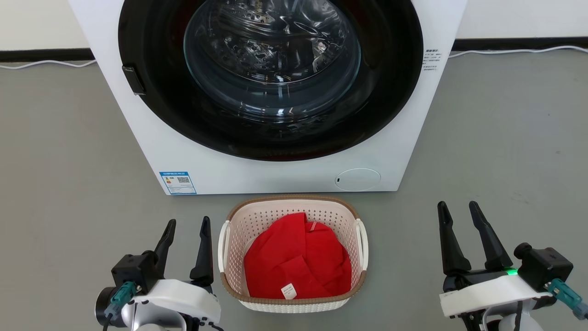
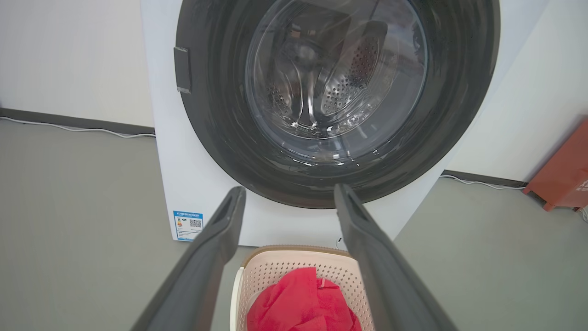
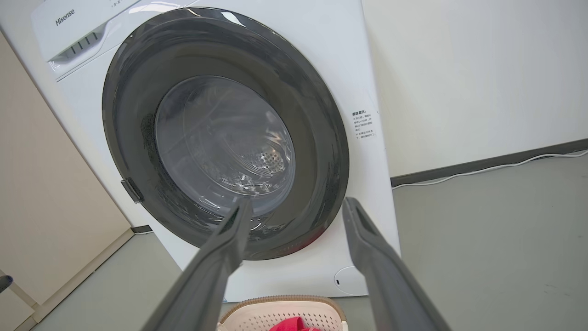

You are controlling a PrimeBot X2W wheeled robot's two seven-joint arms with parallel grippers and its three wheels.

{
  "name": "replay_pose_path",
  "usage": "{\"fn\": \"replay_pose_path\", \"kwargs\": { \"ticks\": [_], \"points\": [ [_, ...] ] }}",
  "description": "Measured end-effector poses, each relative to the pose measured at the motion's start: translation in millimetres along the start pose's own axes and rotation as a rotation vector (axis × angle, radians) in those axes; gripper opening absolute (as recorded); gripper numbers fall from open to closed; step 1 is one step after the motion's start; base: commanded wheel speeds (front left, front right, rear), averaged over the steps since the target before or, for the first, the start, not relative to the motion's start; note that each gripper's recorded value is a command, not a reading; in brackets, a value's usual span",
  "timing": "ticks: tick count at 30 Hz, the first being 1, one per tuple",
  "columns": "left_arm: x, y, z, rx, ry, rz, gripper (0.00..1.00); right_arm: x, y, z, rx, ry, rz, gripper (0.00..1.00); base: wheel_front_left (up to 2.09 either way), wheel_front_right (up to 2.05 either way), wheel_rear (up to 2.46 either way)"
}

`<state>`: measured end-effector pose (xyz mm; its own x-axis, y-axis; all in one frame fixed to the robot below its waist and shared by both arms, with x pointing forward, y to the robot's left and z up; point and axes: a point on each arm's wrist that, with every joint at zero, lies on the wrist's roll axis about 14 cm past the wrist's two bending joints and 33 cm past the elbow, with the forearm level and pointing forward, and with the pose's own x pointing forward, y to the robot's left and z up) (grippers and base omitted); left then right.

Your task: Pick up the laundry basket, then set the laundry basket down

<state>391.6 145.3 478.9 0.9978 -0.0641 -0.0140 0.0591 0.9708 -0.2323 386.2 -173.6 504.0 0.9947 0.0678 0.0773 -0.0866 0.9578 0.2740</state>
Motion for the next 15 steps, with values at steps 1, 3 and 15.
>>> {"fn": "replay_pose_path", "kwargs": {
  "ticks": [1, 3, 15],
  "points": [
    [0.3, -0.2, 0.0, 0.000, 0.000, -0.001, 1.00, 0.0, 0.0, 0.0, -0.004, -0.001, 0.001, 1.00, 0.00, 0.00, 0.00],
    [0.9, -0.2, 0.5, 0.000, -0.001, 0.000, 1.00, 0.1, 0.0, 0.0, -0.009, -0.001, 0.001, 1.00, 0.00, 0.00, 0.00],
    [2.6, 0.3, -2.7, 0.001, 0.007, 0.004, 1.00, 1.3, -3.8, -2.1, -0.010, 0.005, -0.010, 1.00, 0.00, 0.00, 0.00]
  ]
}}
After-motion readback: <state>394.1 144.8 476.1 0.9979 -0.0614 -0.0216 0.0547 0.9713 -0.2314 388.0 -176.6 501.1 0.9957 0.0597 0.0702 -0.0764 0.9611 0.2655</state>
